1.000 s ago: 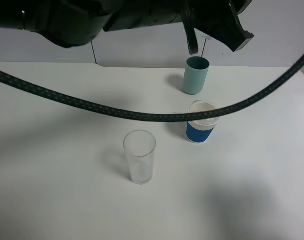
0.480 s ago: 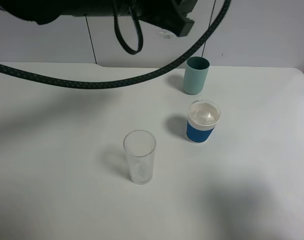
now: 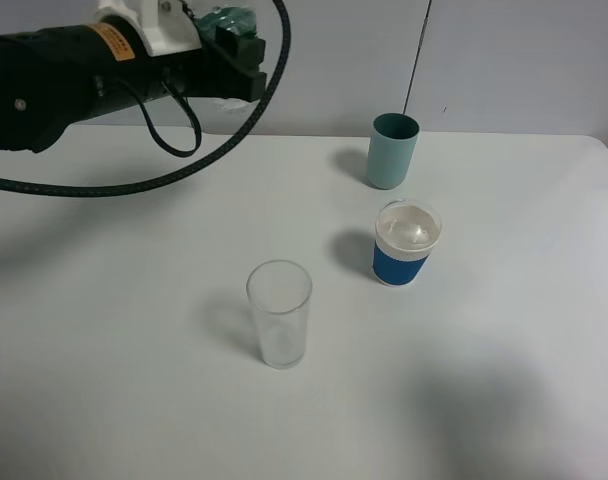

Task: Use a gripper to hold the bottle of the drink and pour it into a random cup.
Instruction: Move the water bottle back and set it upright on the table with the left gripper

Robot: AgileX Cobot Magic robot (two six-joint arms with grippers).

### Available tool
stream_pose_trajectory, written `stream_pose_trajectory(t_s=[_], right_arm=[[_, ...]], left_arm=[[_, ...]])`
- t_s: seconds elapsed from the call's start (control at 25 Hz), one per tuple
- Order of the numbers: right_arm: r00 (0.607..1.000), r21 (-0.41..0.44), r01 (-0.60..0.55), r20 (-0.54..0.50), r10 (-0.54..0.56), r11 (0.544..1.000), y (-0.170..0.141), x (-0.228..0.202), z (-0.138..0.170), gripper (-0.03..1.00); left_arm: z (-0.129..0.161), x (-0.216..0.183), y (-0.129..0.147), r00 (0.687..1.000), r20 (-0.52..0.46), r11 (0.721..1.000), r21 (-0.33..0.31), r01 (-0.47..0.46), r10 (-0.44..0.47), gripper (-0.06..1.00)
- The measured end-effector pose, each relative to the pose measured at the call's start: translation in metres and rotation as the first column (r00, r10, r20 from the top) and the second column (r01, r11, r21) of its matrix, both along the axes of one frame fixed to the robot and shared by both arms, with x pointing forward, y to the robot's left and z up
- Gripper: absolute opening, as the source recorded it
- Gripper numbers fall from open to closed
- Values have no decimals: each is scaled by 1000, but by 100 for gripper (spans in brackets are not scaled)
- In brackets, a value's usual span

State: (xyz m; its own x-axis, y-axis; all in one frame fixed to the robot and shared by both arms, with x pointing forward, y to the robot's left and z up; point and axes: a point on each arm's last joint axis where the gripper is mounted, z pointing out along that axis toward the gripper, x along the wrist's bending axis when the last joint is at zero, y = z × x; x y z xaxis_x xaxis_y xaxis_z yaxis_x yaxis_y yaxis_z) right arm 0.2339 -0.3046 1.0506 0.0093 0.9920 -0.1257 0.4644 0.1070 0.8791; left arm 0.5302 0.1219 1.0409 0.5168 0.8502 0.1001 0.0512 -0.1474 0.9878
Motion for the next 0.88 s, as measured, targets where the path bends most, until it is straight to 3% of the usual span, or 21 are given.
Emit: stream_pose_trajectory(t_s=[0.12,0.28,0.44,0.68,0.88], right_arm=[[1000,1,0,0,0,1000,0,0,0,74],[1000,1,0,0,0,1000,0,0,0,74],[1000,1,0,0,0,1000,0,0,0,74],[1000,1,1,0,-1,1000,0,0,0,74],[1000,1,1,0,-1,1000,0,0,0,74]], left_arm=[[-12,2,19,999,-30,998,-52,-35,33,46],[-26,4,45,998,-69,996,-84,-19,13,46],[-37,3,53,993,-94,996,-59,70,-75,46],[-68,4,44,963,-153,972,45,232,-222,46],[-91,13,49,952,-164,966,-16,259,-259,46]])
